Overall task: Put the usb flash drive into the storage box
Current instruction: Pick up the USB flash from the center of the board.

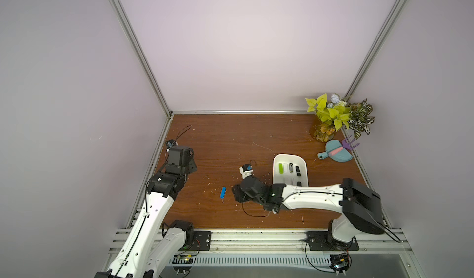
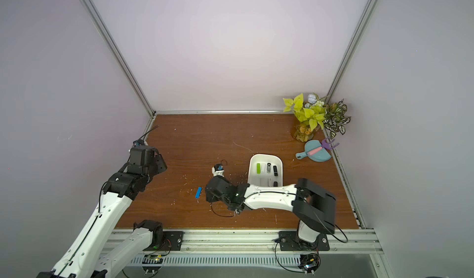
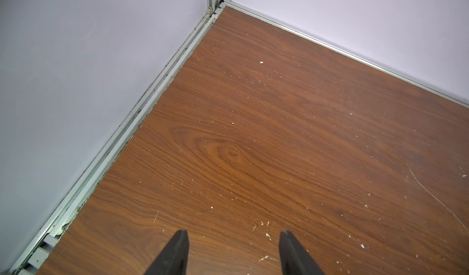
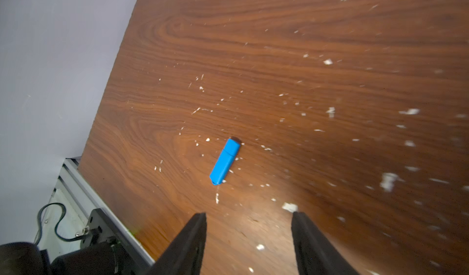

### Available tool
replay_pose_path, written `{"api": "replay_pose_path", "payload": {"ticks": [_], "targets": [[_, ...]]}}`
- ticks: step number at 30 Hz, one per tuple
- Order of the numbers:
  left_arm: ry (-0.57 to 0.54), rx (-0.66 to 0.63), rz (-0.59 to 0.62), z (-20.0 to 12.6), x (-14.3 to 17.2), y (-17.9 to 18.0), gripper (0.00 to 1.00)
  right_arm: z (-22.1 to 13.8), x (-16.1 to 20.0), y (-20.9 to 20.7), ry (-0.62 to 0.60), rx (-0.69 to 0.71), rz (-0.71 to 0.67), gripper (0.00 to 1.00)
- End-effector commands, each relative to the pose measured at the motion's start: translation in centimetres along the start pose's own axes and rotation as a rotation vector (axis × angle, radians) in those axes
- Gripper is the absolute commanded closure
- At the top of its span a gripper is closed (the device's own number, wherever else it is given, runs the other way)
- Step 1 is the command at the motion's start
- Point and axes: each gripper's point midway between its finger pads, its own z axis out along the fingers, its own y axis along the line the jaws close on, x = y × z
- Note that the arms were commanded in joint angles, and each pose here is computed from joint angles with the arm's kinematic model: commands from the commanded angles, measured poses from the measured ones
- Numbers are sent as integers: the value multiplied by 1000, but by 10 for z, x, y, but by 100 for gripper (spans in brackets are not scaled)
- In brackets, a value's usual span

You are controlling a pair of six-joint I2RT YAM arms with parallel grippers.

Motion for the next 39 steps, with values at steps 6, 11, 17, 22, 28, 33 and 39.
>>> {"api": "replay_pose_path", "payload": {"ticks": [6,11,17,22,28,33,39], "targets": [[11,35,22,2,7,-2,42,55,19,22,51,131,-106,44],[9,35,19,2,7,-2,42,74,28,20,71,171,-143,45],[10,39,20,2,7,-3,42,86,30,12,86,245,-221,49],[11,41,20,2,7,-3,41,90,32,5,110,311,-318,62],[2,47,16,0,6,-3,41,85,30,-11,125,410,-401,69],[7,41,21,2,7,-3,41,89,39,-12,170,391,-417,72],[8,41,18,2,8,-3,41,91,40,-13,178,390,-420,82]]}}
